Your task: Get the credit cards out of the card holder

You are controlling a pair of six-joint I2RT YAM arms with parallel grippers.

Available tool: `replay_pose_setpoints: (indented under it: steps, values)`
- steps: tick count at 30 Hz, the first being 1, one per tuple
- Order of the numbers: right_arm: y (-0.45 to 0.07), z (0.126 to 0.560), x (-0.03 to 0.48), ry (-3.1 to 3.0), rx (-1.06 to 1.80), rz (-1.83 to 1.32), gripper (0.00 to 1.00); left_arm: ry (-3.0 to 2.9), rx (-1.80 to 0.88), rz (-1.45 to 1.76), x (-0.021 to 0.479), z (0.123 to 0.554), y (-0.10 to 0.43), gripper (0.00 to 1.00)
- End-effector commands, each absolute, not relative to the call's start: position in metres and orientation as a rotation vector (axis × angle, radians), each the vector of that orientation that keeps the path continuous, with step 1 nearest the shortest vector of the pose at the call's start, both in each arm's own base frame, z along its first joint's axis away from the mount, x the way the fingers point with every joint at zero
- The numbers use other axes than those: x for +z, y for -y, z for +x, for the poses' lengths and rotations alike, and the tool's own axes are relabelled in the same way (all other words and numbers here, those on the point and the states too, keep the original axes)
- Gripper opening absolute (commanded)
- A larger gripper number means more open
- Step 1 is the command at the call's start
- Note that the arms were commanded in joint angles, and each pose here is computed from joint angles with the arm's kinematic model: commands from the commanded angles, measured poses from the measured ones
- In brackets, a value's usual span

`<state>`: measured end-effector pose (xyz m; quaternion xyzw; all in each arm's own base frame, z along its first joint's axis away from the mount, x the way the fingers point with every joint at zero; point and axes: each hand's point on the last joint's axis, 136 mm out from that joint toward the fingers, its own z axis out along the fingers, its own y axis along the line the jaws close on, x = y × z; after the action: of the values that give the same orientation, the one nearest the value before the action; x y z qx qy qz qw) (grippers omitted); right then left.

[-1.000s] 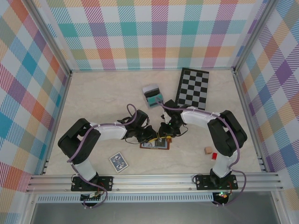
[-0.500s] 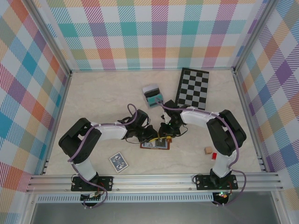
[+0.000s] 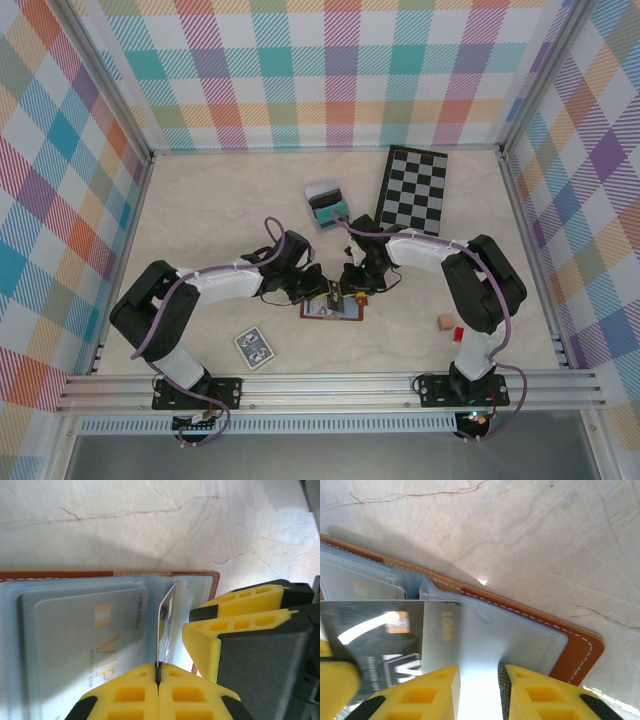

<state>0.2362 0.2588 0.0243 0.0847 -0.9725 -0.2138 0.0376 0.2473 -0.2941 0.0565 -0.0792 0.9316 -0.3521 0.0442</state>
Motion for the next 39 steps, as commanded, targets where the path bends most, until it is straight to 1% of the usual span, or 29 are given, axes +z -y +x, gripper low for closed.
replay_pose_setpoints:
  steps: [1,8,15,20,23,24,28,34,36,39]
  values:
    - [-0.257,0.232,0.016,2.969,-0.624,0.265,0.29,-2.895,-0.951,-0.241,0.05,0.238,0.27,0.0]
    - [-0.257,0.234,0.023,2.986,-0.636,0.268,0.29,-2.875,-0.92,-0.255,0.058,0.241,0.255,0.0]
    - [-0.263,0.243,0.049,3.053,-0.736,0.303,0.29,-2.834,-0.906,-0.239,0.085,0.249,0.241,0.0]
    - [-0.272,0.248,0.077,3.09,-0.877,0.329,0.3,-2.728,-1.042,-0.229,0.119,0.26,0.25,0.0]
    - [-0.283,0.251,0.103,3.057,-1.067,0.311,0.32,-2.648,-1.155,-0.227,0.139,0.267,0.262,0.0]
    - [-0.286,0.252,0.112,3.042,-1.139,0.299,0.34,-2.635,-1.181,-0.23,0.143,0.267,0.264,0.0]
    - [-0.3,0.259,0.146,2.973,-1.387,0.269,0.48,-2.563,-1.288,-0.244,0.161,0.273,0.273,0.0]
    - [-0.299,0.27,0.163,2.861,-1.604,0.133,0.66,-2.479,-1.373,-0.228,0.185,0.275,0.272,0.0]
    - [-0.298,0.274,0.168,2.826,-1.658,0.11,0.71,-2.459,-1.411,-0.241,0.189,0.277,0.27,0.0]
    - [-0.3,0.274,0.176,2.749,-1.735,0.111,0.73,-2.416,-1.497,-0.268,0.195,0.28,0.271,0.0]
